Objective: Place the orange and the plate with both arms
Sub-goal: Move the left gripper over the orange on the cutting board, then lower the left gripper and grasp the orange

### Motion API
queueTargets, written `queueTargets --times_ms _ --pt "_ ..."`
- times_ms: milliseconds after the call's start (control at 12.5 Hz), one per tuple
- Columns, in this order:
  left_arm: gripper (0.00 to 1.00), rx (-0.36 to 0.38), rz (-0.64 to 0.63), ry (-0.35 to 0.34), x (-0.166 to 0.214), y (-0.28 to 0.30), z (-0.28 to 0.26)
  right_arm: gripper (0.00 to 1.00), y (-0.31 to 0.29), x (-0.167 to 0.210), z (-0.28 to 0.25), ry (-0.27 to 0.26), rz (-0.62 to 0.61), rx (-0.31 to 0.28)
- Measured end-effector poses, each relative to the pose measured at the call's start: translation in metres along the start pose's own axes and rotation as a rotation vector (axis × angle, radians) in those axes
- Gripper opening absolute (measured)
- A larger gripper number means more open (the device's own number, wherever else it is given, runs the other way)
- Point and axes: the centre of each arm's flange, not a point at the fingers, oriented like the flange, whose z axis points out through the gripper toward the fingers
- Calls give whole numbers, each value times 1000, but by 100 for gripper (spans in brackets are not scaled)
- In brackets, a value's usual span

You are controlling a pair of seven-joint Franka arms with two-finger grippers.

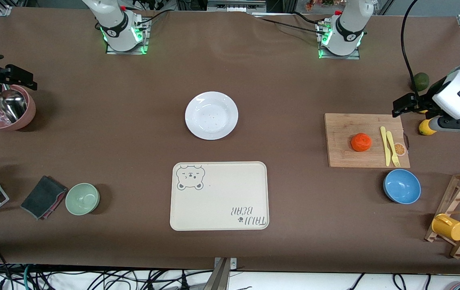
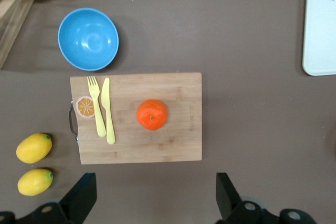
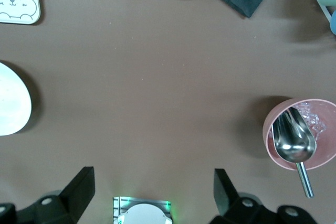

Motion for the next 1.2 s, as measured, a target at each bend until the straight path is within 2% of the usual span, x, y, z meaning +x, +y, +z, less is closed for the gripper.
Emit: queueTargets --times_ms 239,319,559,798,957,1197 --pt "100 -6 -29 -88 16 -19 49 100 -1 -3 -3 -5 0 8" --pt "100 -7 -32 -104 26 -21 68 100 -3 -3 -3 -1 0 34" --pt "100 -8 -33 -109 53 -23 135 100 5 -4 -4 18 20 116" --pt "100 3 -22 -99 55 -21 220 100 9 -4 -4 25 25 120" --pt "100 38 4 -106 48 -20 257 100 8 -4 -4 25 23 120" --pt "100 42 14 -98 38 -22 304 100 4 -4 -4 15 15 115"
